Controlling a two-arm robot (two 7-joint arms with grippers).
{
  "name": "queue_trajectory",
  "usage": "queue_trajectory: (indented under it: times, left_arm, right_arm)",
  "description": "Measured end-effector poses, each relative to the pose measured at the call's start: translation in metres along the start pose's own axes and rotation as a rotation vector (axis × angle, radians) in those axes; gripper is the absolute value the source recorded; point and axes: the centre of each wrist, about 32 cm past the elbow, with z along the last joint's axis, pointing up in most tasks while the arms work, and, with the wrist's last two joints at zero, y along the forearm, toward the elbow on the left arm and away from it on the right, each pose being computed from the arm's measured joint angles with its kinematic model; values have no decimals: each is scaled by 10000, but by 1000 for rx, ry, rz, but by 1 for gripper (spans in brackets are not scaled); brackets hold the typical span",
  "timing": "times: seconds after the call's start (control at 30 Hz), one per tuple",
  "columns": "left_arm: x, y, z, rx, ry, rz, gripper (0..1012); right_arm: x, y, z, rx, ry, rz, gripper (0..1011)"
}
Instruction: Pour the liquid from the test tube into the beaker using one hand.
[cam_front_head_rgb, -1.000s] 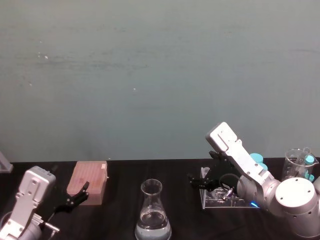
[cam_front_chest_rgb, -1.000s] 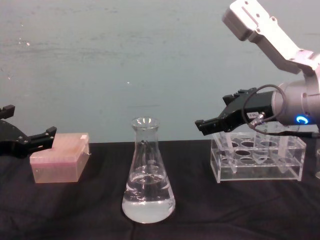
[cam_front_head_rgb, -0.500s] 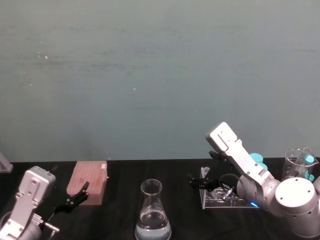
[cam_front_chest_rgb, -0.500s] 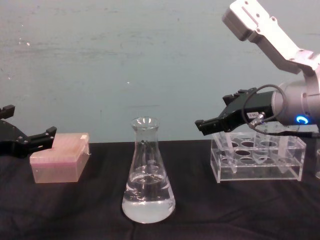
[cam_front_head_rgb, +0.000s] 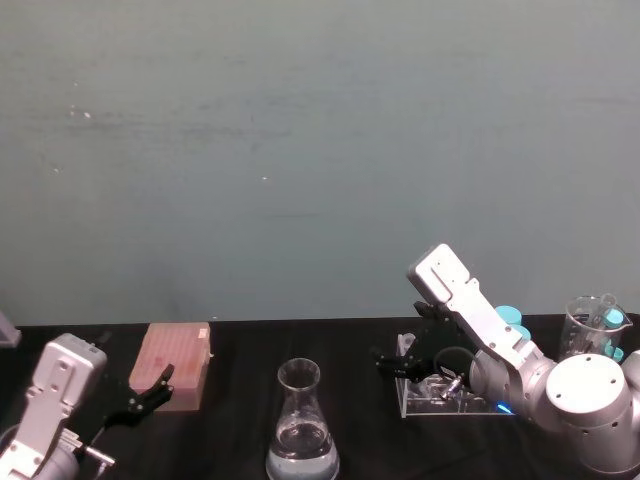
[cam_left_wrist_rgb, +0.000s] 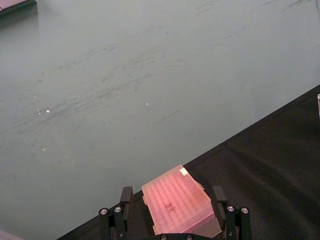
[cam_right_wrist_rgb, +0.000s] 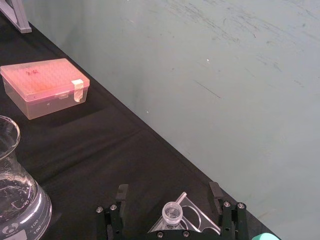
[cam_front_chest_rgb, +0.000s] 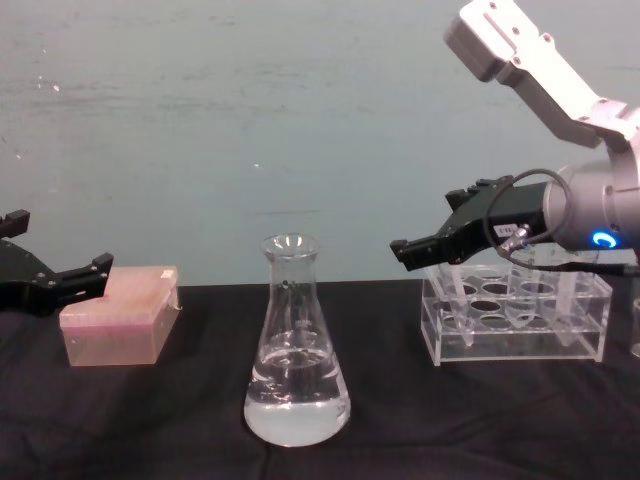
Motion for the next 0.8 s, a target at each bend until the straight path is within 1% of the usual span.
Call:
queue_trajectory:
  times: [0.8]
  left_arm:
    - [0, 0, 0, 0, 0, 0, 1000]
  right_arm:
    - [0, 0, 0, 0, 0, 0, 1000]
